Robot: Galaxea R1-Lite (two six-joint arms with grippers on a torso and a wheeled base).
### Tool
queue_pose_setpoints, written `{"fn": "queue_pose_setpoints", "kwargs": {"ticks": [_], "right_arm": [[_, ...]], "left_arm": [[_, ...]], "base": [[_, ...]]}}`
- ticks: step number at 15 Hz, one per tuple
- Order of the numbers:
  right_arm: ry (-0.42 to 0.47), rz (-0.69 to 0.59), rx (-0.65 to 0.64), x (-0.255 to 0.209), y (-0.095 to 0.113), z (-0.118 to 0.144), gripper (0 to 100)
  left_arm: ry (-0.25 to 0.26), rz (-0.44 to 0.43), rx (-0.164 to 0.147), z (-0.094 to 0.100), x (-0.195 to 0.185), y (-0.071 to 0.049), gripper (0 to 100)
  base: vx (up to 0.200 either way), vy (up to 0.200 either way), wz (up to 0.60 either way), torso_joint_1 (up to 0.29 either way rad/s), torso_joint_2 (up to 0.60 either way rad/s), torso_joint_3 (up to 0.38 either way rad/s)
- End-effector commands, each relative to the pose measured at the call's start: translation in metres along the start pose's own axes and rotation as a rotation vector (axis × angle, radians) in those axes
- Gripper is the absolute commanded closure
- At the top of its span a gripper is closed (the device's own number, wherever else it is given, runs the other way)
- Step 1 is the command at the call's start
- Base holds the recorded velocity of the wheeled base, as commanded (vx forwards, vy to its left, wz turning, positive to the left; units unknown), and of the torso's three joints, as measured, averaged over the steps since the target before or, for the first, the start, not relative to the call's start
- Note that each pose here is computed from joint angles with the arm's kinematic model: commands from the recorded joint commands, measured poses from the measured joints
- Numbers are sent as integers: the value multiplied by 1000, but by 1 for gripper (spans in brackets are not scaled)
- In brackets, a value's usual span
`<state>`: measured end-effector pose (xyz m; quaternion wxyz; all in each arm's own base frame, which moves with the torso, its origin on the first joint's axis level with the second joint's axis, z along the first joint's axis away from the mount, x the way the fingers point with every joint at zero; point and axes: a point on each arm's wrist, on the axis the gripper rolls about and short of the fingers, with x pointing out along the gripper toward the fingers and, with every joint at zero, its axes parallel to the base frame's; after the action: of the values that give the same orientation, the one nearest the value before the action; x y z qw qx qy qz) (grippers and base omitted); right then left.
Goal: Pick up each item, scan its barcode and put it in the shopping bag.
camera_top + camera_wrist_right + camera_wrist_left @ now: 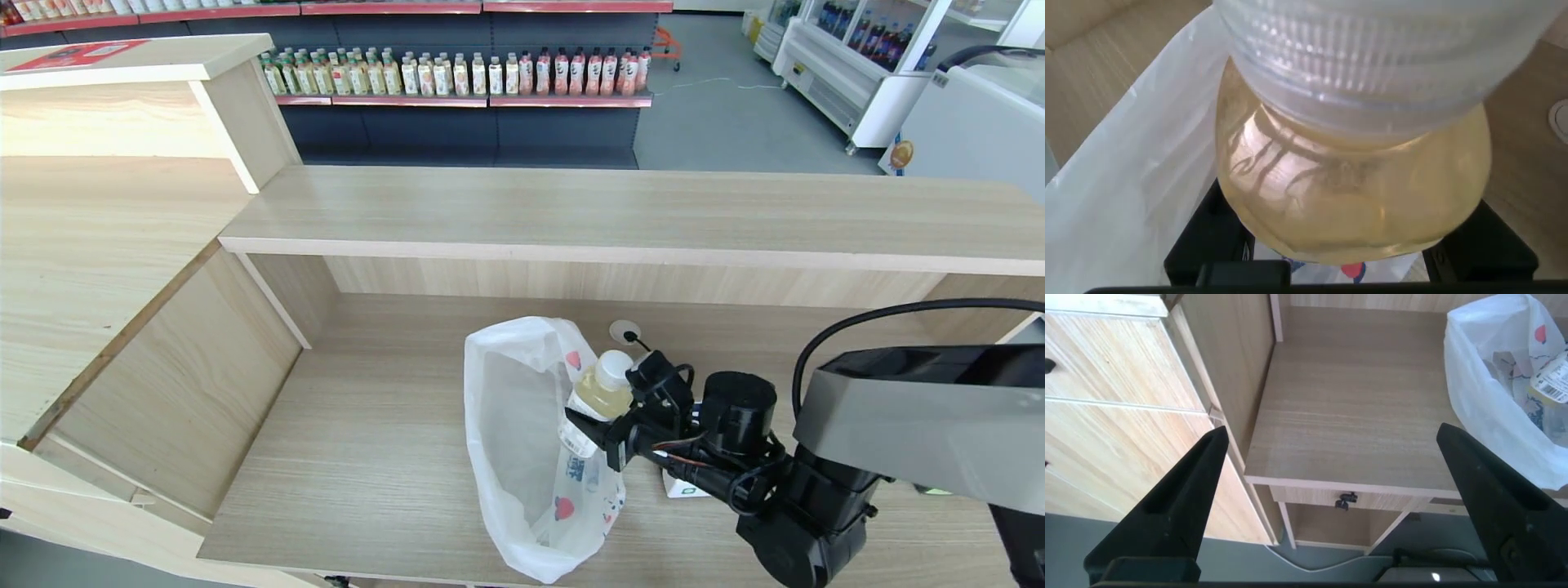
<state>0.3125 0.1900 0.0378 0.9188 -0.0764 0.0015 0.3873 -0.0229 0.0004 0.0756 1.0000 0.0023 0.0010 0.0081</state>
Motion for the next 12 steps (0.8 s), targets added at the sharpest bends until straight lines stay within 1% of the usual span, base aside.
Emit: {"fn": "queue_pose_setpoints", "kwargs": {"ticks": [1, 3, 6, 9, 10, 12], "right_arm": [[-16, 21, -14, 20, 6, -11, 100], [-29, 34, -17, 29, 10, -14, 100], [-6, 41, -36, 33, 11, -26, 100], [7, 47, -46, 33, 12, -32, 100], [9, 47, -38, 32, 12, -31, 0], [-21, 42, -8, 29, 12, -16, 0]], "left_arm": [[0, 1, 0, 0, 0, 0, 0], [0, 1, 0, 0, 0, 0, 0], [0, 1, 0, 0, 0, 0, 0], [0, 1, 0, 0, 0, 0, 0], [0, 1, 0, 0, 0, 0, 0], [0, 1, 0, 0, 0, 0, 0]], "base": [[0, 0, 0, 0, 0, 0], [0, 0, 0, 0, 0, 0], [0, 0, 0, 0, 0, 0], [0, 0, 0, 0, 0, 0], [0, 0, 0, 0, 0, 0], [0, 0, 0, 0, 0, 0]]}}
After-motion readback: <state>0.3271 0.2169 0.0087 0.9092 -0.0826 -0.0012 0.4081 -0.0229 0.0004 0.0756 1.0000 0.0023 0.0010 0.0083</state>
